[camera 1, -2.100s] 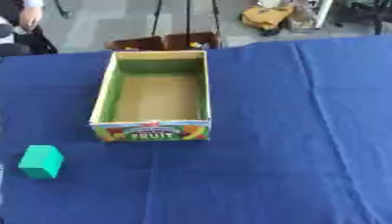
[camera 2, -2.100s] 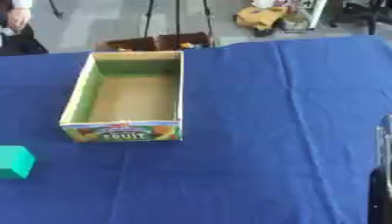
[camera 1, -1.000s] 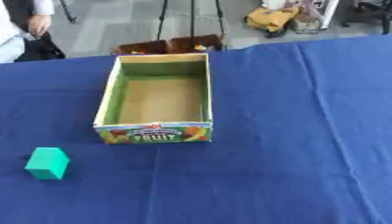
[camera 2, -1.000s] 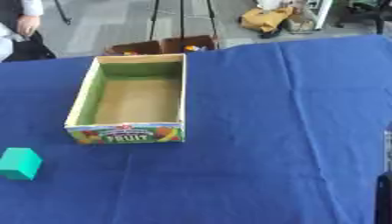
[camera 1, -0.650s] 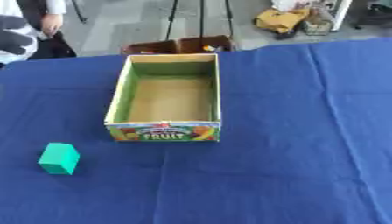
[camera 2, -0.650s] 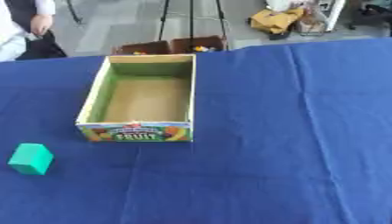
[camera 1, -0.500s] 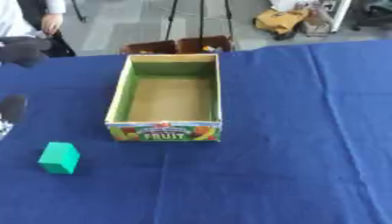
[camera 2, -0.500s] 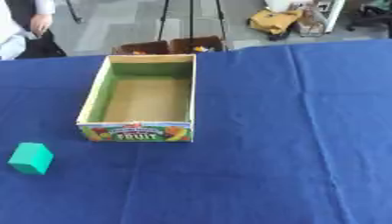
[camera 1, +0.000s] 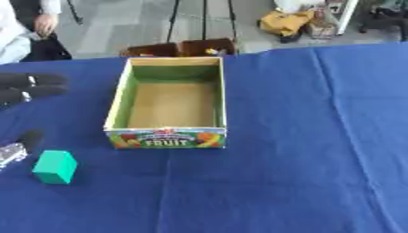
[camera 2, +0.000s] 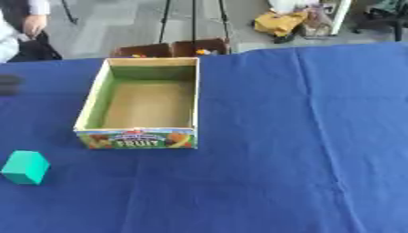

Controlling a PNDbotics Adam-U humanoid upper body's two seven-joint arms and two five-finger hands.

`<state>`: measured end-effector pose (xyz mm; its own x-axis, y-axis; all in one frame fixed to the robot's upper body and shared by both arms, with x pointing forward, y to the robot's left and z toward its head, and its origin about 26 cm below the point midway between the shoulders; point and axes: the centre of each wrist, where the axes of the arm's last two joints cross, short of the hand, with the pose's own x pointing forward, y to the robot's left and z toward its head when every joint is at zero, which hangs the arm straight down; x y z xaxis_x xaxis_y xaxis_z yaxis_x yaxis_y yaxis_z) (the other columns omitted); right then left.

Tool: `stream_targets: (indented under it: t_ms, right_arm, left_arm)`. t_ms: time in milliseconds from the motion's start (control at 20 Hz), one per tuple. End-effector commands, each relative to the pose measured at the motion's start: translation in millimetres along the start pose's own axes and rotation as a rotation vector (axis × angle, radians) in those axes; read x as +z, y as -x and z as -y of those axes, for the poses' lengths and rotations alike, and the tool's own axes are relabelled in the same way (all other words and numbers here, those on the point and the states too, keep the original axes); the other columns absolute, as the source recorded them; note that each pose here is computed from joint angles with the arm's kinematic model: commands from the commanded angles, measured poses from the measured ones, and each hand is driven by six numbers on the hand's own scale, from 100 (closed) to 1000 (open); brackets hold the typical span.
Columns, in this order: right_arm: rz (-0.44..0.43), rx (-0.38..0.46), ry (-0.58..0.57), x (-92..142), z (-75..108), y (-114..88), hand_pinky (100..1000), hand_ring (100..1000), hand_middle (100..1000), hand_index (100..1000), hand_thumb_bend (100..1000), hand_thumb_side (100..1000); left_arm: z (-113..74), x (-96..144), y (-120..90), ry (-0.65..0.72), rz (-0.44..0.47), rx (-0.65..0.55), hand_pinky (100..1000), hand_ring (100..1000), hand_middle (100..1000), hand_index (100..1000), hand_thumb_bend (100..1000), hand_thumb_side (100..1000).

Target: Pick up objects on the table and place them in the box.

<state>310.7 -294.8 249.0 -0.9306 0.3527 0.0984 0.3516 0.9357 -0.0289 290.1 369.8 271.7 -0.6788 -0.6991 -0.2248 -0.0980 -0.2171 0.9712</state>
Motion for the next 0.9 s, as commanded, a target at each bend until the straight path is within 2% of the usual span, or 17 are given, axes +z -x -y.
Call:
stream_targets:
  t_ms: [50,100,250,550,750,900]
  right_arm:
    - [0.047,-0.001,-0.013,-11.5,2.8,-4.7,687,756,552,726,100,735]
    - [0.047,-0.001,-0.013,-11.6,2.8,-4.7,687,756,551,726,100,734]
    - [0.047,-0.003,-0.014,-11.6,2.8,-4.7,688,756,551,726,100,733]
    - [0.044,-0.003,-0.02,-11.0,3.3,-4.7,690,757,548,723,100,724]
    - [0.042,-0.004,-0.023,-10.5,3.5,-4.6,690,758,547,722,100,719]
    - [0.041,-0.005,-0.026,-10.3,3.5,-4.6,691,758,545,718,100,719]
  left_arm:
    - [-8.8,3.9,9.2,0.144,-0.053,-0.06,859,931,996,1000,311,950]
    - [-7.2,3.8,11.4,0.179,-0.07,-0.059,861,934,999,1000,332,953]
    - [-4.0,3.5,15.8,0.255,-0.109,-0.064,878,950,1000,1000,512,989]
    - [0.1,2.8,22.0,0.366,-0.17,-0.09,882,954,1000,1000,735,1000]
    - [2.4,2.1,26.1,0.416,-0.201,-0.091,870,946,1000,1000,767,1000]
    - [8.5,1.6,32.2,0.441,-0.217,-0.057,856,939,996,1000,724,1000]
